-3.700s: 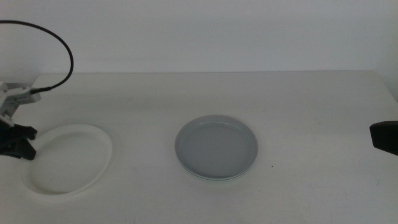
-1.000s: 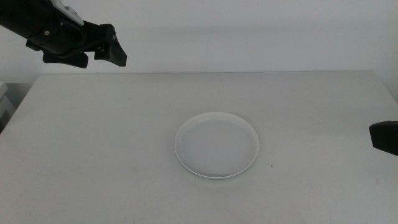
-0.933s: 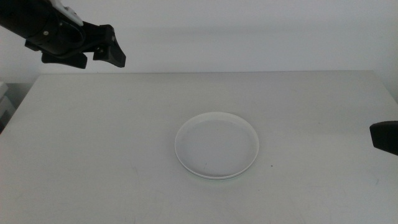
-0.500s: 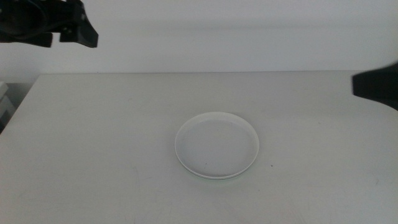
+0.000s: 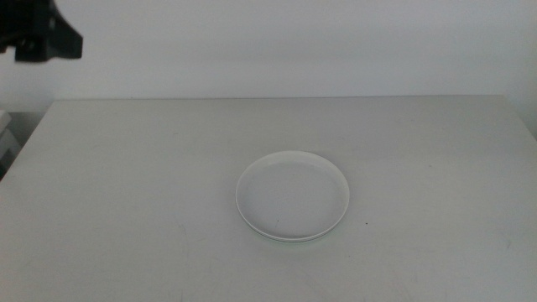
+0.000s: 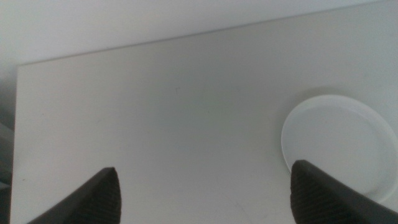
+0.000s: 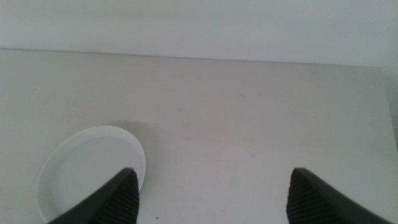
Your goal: Stack the three bowls on top of each other.
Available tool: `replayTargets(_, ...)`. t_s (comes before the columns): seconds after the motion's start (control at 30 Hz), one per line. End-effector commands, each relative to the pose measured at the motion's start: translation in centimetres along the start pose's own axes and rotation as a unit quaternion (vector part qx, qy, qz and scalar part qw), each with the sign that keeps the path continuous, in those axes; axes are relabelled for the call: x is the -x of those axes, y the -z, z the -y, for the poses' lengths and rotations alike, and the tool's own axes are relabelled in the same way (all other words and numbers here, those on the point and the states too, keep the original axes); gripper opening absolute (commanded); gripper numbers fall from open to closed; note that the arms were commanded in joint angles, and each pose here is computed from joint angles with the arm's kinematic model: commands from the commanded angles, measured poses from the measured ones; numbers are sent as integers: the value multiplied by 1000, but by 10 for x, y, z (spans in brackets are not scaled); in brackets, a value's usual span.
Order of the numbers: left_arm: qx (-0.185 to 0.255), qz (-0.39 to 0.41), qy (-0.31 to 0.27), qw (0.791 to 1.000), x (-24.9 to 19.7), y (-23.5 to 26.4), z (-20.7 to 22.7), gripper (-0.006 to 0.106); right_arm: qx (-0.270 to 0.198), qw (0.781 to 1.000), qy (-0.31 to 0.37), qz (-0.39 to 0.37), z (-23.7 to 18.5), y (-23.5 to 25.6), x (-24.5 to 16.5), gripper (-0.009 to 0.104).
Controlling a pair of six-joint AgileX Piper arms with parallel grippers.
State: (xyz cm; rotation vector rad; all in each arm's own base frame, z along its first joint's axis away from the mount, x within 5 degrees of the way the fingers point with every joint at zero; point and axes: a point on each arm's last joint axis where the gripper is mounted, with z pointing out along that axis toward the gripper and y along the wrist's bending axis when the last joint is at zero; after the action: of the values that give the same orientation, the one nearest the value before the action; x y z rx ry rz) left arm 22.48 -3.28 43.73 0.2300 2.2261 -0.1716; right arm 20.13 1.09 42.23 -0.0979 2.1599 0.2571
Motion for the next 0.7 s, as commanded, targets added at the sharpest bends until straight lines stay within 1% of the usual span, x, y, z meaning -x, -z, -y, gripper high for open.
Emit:
replayTargets(0.0,2,79,16,997,-5,14,2,105,3,997,17,69,-3,17,-1,60)
replayTargets(0.1,11,112,12,994,-31,14,2,105,-11,995,32,94,-3,20,-25,60)
replayTargets(0.2,17,118,8,993,-62,7,1,105,-27,990,36,131,-3,26,-48,60)
replayTargets(0.33,25,132,5,991,-107,-2,1,105,-37,980,84,179,-8,37,-84,60)
replayTargets(0.5,30,170,10,985,-159,-3,3,105,-23,975,106,193,-12,42,-133,60)
replayTargets(0.57,31,185,19,982,-177,-3,3,105,-25,973,117,197,-12,42,-148,60)
replayTargets(0.67,36,215,22,976,-194,0,3,105,-30,973,112,201,-9,38,-164,60)
